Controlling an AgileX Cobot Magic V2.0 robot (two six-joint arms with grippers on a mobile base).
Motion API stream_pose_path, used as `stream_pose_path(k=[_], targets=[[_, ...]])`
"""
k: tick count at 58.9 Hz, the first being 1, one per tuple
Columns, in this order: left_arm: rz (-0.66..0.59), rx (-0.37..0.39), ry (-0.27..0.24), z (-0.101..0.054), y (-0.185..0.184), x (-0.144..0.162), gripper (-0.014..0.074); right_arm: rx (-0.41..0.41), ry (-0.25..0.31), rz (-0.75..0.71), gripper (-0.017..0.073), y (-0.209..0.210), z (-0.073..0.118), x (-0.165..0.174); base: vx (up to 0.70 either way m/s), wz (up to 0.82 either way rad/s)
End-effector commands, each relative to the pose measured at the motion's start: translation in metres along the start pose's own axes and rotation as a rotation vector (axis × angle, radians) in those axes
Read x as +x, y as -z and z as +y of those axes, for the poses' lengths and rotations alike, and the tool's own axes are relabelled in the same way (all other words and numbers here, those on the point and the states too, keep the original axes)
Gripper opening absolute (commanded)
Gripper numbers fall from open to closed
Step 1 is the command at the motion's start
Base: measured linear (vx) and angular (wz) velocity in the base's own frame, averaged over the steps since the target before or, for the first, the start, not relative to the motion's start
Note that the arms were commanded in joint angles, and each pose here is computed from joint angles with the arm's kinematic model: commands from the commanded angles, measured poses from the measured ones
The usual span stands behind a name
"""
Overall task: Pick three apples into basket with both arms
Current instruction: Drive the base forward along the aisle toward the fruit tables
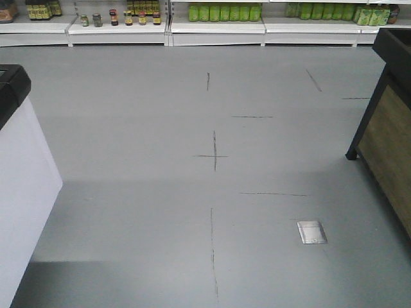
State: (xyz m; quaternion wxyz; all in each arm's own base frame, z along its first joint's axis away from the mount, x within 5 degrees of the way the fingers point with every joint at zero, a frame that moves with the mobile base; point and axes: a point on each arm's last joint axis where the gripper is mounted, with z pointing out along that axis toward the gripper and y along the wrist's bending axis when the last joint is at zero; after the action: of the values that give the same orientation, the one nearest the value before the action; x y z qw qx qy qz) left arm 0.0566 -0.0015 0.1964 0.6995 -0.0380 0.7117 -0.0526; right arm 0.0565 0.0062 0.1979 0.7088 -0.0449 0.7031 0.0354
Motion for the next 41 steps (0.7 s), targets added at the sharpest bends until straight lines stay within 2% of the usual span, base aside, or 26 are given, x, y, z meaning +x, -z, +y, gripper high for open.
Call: stream_pose_path(k=[1, 41], targets=[[-0.105, 0.005, 0.011, -0.0012, 0.0027, -0.0152, -0.0006, -0.002, 0.018, -0.072, -0.0005, 0.0008, 0.0004, -0.0040, 0.21, -0.23], [-0.105, 0.005, 0.011, -0.0012, 0.0027, -0.0152, -0.0006, -0.002, 0.016, -0.072, -0.0005, 0.0008, 0.0004, -0.0040, 0.23, -0.26]])
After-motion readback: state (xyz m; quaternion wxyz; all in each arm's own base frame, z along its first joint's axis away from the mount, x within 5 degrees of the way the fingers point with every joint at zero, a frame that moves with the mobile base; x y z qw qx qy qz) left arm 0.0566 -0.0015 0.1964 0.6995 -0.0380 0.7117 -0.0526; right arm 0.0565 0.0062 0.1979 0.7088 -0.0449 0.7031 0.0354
